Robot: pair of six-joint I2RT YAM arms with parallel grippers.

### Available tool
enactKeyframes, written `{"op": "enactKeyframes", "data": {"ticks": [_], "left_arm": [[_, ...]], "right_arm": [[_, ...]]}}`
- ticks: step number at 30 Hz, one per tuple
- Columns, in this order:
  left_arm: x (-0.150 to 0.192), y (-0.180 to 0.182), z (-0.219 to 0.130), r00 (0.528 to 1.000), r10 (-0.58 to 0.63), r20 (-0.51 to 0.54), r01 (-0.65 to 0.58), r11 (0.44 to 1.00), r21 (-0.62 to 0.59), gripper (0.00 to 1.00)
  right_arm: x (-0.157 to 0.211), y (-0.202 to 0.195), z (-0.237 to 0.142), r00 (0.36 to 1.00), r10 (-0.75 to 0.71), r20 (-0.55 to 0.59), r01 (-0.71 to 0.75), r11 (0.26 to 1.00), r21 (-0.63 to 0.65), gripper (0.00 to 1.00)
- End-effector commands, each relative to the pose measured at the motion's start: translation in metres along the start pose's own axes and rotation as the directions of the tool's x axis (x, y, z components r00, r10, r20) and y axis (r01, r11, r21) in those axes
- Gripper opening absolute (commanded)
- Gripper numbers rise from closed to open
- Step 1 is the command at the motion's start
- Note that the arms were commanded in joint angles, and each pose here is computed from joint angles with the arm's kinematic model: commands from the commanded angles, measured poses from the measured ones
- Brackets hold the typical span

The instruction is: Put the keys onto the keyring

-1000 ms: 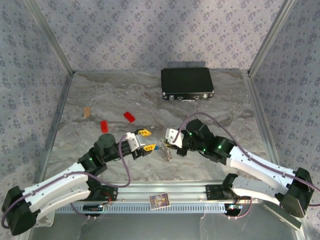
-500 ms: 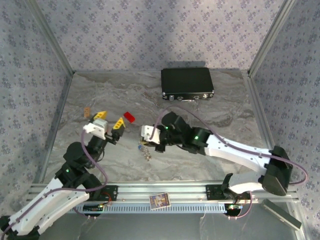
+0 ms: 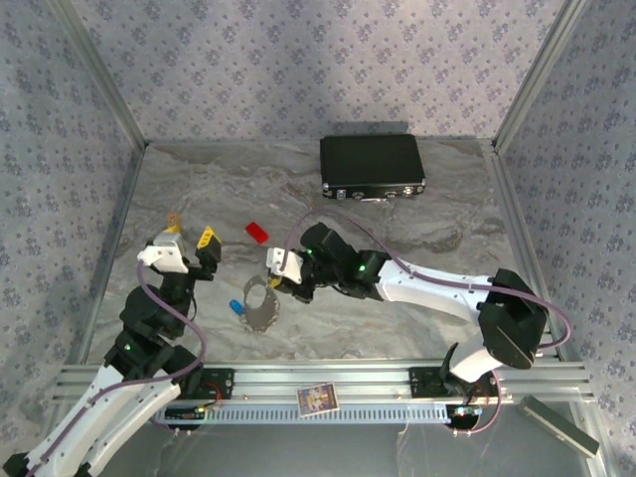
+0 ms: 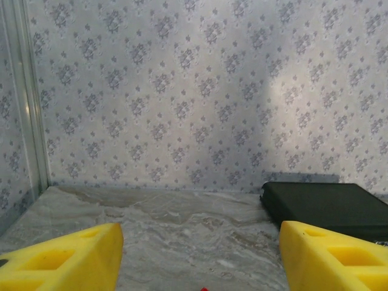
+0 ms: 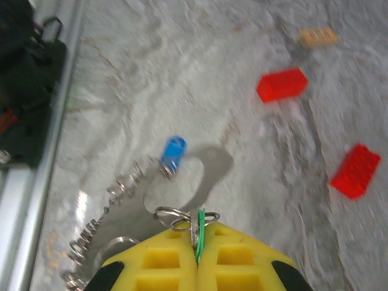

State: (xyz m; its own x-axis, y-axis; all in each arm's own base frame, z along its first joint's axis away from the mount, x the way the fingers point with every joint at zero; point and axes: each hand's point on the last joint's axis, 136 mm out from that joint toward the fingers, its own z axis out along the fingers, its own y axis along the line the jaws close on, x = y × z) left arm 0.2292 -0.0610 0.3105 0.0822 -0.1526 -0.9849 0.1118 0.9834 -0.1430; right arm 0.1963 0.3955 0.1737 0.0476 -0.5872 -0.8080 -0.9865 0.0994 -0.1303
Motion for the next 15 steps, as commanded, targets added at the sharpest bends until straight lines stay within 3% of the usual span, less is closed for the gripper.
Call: {"op": "enactKeyframes", "data": {"ticks": [1,9,15], "left_arm": [[0.006,0.004,0.003,1.0,-0.028,-0.006,0.028,0.999,-0.021,0.69],[0.029,0.0,0.014,0.998,-0.008,-0.067,0.007,1.0,-0.017,0.7],[0.052,0.003,0.023,0.993,0.017,-0.119,-0.021,0.999,-0.037,0.7]], "right_arm": [[0.046,-0.005,-0.012,0.988,0.0,-0.154,0.004,1.0,0.027,0.0],[0.126,-0.021,-0.027,0.915,-0.041,-0.401,0.077,0.994,0.073,0.0],[0.183,-0.035,-0.041,0.779,-0.039,-0.626,0.142,0.983,0.117,0.0]]}}
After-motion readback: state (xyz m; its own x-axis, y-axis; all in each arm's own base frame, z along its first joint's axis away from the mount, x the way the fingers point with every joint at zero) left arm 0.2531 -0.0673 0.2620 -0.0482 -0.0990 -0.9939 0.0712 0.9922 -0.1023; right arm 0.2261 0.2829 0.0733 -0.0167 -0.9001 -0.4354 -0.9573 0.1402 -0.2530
